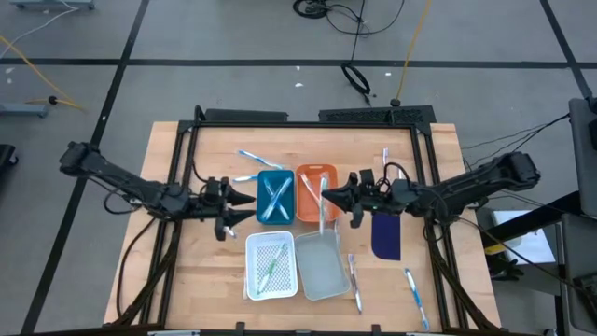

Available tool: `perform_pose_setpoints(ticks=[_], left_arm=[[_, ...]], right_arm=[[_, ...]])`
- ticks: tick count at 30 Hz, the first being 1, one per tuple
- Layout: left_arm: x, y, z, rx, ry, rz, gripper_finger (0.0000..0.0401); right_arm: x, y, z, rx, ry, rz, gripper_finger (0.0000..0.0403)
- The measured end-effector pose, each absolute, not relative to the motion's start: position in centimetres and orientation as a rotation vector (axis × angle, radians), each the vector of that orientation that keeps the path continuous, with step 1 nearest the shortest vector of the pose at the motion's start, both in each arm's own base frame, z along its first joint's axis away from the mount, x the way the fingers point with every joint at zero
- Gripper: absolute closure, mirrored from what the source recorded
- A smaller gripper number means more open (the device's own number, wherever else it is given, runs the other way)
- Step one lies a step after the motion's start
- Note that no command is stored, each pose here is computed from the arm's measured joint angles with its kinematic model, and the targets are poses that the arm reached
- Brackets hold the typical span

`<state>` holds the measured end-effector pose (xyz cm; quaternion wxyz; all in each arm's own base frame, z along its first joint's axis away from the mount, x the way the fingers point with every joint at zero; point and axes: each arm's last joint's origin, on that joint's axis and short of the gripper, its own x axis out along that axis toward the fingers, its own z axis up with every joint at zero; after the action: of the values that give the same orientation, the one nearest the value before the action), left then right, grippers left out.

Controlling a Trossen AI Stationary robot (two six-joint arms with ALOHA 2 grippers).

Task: Pick & Place Toothbrushes
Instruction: Put the green toothbrush into the white bin

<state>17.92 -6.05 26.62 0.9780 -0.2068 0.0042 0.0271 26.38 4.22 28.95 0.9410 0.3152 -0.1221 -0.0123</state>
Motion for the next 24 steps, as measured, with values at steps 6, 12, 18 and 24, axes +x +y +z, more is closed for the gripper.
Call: perform_pose_setpoints(ticks=[6,12,18,24], left_arm=[[20.6,-7.1,25.6,-0.412,0.001,0.056,0.0194],[24.0,-8.5,26.2,-0.328,0.032,0.061,0.0194],[27.1,-9.4,27.2,-0.3,0.043,0.037,0.0194],[29.5,-9.5,27.1,-0.341,0.058,0.054,0.0179]], right_arm=[[27.0,4.4,28.8,0.648,-0.286,0.014,0.0403],[28.6,4.6,29.3,0.624,-0.279,0.075,0.0403],[29.7,4.6,29.8,0.576,-0.256,0.121,0.0403],[29.9,4.6,30.4,0.541,-0.261,0.134,0.0403]])
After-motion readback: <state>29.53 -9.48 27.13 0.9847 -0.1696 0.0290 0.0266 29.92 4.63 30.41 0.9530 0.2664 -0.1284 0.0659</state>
